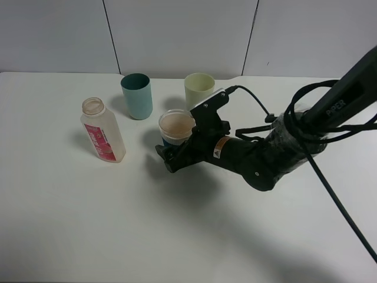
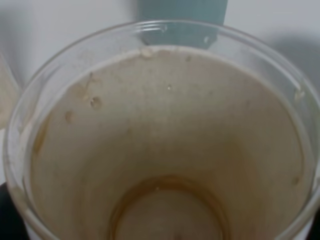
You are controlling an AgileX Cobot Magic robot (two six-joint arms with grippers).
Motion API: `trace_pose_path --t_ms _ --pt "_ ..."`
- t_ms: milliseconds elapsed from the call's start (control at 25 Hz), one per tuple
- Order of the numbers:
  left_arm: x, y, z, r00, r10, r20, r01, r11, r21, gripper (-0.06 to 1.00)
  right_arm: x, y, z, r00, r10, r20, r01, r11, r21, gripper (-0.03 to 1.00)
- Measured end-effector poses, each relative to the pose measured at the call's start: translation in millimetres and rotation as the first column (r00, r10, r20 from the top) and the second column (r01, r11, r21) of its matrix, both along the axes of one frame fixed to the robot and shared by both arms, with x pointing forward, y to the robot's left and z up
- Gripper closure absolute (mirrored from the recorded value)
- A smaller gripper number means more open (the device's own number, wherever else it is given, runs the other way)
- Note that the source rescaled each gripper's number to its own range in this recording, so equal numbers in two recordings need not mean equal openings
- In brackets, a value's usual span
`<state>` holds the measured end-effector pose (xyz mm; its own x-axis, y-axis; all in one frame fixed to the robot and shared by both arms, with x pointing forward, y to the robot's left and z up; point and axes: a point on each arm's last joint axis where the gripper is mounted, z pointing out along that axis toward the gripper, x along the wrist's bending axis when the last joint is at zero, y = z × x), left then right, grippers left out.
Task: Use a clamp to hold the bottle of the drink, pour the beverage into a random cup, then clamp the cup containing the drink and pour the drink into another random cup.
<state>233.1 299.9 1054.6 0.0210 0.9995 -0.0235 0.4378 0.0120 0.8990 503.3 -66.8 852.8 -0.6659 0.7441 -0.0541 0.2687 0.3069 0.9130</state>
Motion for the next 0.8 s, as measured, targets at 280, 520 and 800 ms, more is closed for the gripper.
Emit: trace_pose_path --t_ms 280,520,800 --pt "0 0 0 1.000 0.000 0.000 0.000 1.000 0.000 -0.06 -3 -2 45 1.000 0.000 -0.011 0.000 1.000 -0.004 -0.03" --pt "0 0 0 1.000 0.000 0.000 0.000 1.000 0.000 -0.06 -10 -10 104 0.999 -0.019 0.033 0.017 0.998 0.057 -0.03" --pt "0 0 0 1.000 0.000 0.000 0.000 1.000 0.000 -0.06 -1 -41 141 0.989 -0.111 0.098 0.103 0.991 0.081 -0.03"
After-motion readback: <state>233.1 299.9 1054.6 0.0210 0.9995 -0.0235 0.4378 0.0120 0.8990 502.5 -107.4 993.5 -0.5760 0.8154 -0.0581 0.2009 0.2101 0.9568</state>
